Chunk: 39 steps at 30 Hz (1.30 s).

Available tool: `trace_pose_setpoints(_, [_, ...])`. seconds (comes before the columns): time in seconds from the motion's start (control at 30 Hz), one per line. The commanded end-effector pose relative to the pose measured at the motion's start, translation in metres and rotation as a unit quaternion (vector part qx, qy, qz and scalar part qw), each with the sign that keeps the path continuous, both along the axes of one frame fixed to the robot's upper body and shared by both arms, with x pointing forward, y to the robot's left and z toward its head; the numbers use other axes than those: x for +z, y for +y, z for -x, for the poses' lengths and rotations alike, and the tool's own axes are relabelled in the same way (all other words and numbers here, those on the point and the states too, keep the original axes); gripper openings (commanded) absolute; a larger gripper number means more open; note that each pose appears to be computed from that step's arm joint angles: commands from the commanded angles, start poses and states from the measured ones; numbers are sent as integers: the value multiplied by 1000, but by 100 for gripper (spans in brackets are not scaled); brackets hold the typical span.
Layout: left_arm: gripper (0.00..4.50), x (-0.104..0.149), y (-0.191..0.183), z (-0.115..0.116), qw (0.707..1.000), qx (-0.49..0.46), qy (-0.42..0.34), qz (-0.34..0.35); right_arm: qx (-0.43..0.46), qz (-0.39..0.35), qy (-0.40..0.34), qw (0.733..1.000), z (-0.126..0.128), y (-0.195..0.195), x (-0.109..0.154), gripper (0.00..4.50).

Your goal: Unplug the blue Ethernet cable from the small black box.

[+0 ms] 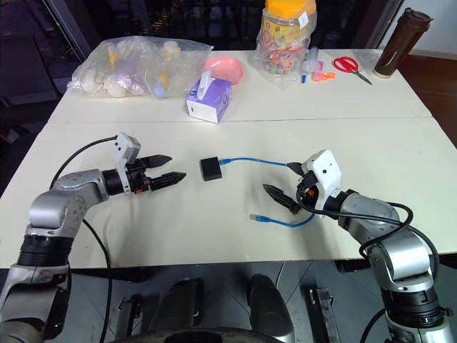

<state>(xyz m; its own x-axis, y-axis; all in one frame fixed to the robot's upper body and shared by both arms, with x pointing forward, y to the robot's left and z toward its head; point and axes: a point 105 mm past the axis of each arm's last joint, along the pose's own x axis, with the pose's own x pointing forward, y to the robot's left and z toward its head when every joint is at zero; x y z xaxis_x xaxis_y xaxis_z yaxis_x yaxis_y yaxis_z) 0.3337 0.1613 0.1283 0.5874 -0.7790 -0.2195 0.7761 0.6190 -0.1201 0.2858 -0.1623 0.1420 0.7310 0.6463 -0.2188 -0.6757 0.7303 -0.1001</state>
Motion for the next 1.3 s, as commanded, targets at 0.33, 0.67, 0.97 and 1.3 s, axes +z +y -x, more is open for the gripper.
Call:
trace_pose_setpoints(0.33, [447,15,1,-5,1000,4,-28,4,6,4,-27,1000,-2,1,10,450])
trace_pose_setpoints(0.67, [447,23,15,-15,993,-52,-44,-96,57,49,-28,997,-40,12,-1,450])
trace_pose_setpoints(0.97, [447,49,17,2,985,-132,-34,-104,147,114,-20,982,-92,37,-16,450])
trace_pose_setpoints(1.3, [447,39,10,20,991,-103,-30,-82,246,157,3,956,-117,109,-41,450])
